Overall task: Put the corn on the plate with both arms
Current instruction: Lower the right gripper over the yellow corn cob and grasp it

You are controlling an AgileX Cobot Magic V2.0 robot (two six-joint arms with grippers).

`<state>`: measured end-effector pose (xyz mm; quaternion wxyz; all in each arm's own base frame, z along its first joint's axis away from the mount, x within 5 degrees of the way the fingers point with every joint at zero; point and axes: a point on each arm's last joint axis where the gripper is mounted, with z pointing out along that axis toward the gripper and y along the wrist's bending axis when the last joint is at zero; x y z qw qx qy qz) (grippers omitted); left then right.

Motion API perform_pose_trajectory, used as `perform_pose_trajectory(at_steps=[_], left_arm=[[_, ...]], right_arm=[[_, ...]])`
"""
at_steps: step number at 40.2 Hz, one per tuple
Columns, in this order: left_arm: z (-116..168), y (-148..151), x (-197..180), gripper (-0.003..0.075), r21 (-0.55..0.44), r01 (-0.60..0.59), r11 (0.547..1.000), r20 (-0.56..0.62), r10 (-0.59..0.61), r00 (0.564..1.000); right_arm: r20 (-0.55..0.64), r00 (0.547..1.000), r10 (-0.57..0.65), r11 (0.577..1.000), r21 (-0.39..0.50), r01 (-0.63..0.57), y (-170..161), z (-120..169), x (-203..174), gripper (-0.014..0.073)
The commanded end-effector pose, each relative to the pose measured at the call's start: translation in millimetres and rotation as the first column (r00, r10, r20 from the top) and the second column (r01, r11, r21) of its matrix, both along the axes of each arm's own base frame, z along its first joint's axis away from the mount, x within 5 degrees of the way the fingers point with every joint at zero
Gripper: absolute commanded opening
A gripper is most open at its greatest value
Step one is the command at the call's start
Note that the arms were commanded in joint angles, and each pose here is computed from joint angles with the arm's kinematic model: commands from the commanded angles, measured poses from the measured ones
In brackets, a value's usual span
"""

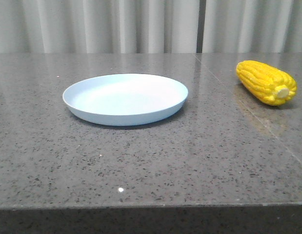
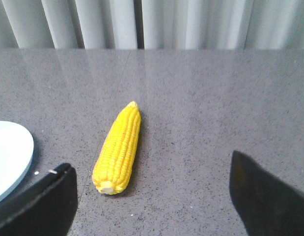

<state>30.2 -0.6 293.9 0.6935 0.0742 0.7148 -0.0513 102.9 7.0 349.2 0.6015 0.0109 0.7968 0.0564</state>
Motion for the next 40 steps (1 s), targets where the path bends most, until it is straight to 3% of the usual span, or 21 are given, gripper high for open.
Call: perform_pose_trajectory(at_steps=[1,8,15,24,30,34,40], left_arm=[[15,-1,-1,-0.002,-0.014,0.018,1.0,0.093,-0.016,0.996],[15,-1,-1,-0.002,-0.014,0.018,1.0,0.093,-0.016,0.996],[15,-1,-1,-0.002,-0.014,0.018,1.0,0.093,-0.016,0.996],[15,-1,-1,-0.002,-0.014,0.018,1.0,0.093,-0.016,0.996],[15,-1,-1,-0.002,-0.014,0.018,1.0,0.093,-0.016,0.996],[15,-1,-1,-0.002,-0.014,0.018,1.0,0.093,-0.016,0.996],[15,-1,-1,-0.002,-0.014,0.018,1.0,0.093,-0.016,0.996]], right_arm=[[-0.018,1.0,0.001,1.0,0.011,-0.001,0,16,29,0.0646],[-0.253,0.967,0.043,0.997,0.067,-0.027,6,10,89,0.0646],[-0.389,0.914,0.117,0.991,0.111,-0.079,25,-7,149,0.0646],[-0.489,0.861,0.142,0.984,0.167,-0.067,39,-42,209,0.0646],[-0.551,0.821,0.149,0.983,0.17,-0.064,42,-58,230,0.0642],[-0.568,0.809,0.151,0.983,0.171,-0.064,43,-63,235,0.0563],[-0.569,0.808,0.151,0.983,0.171,-0.064,43,-63,235,0.0259]])
